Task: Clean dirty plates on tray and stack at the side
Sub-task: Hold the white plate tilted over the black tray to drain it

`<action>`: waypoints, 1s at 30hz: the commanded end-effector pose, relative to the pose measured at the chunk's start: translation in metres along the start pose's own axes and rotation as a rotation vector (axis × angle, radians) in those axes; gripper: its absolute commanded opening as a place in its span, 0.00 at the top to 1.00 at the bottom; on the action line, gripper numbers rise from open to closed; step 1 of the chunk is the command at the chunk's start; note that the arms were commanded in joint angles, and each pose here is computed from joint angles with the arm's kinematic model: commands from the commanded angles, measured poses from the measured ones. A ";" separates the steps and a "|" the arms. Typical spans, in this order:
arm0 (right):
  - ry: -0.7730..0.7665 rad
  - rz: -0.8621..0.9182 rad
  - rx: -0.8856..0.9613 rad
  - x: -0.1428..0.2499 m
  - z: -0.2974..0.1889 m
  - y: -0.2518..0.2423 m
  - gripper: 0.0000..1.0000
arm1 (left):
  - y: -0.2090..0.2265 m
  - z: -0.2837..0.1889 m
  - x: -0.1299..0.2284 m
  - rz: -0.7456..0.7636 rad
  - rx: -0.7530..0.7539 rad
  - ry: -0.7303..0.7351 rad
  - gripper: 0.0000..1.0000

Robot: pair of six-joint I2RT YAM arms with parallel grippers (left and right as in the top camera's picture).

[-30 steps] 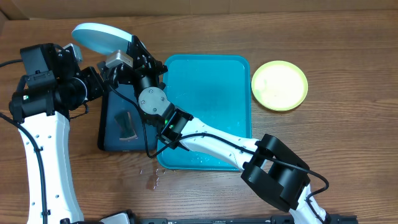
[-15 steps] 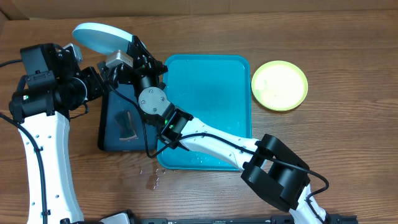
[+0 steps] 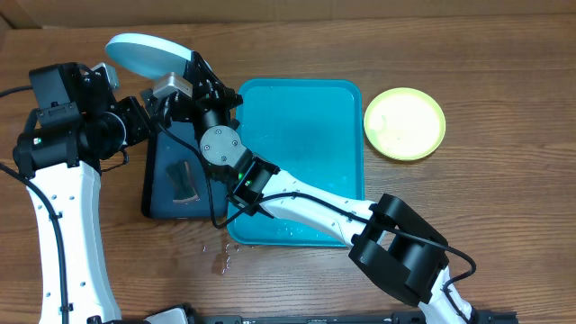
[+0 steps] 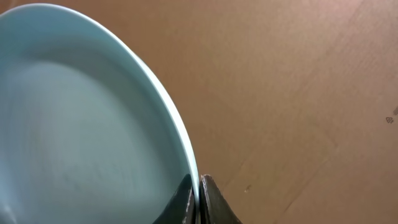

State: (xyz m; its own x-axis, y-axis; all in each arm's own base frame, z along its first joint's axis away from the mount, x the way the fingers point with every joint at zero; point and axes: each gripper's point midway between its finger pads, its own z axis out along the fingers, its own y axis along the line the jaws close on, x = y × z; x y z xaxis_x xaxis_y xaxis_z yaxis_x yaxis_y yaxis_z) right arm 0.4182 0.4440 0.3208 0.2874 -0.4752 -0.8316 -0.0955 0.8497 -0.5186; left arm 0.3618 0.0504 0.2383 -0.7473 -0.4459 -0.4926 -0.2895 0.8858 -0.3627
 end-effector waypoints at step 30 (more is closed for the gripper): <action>-0.014 0.034 0.022 -0.025 -0.002 -0.022 0.96 | -0.002 0.001 -0.002 -0.011 0.014 0.001 0.00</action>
State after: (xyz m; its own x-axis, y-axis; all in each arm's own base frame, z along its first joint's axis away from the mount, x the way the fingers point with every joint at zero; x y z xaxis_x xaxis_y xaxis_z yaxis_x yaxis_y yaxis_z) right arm 0.4195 0.4453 0.3128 0.2671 -0.5047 -0.8209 -0.1056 0.8314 -0.5455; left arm 0.3618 0.0504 0.2383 -0.7473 -0.4459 -0.4926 -0.2895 0.8858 -0.3627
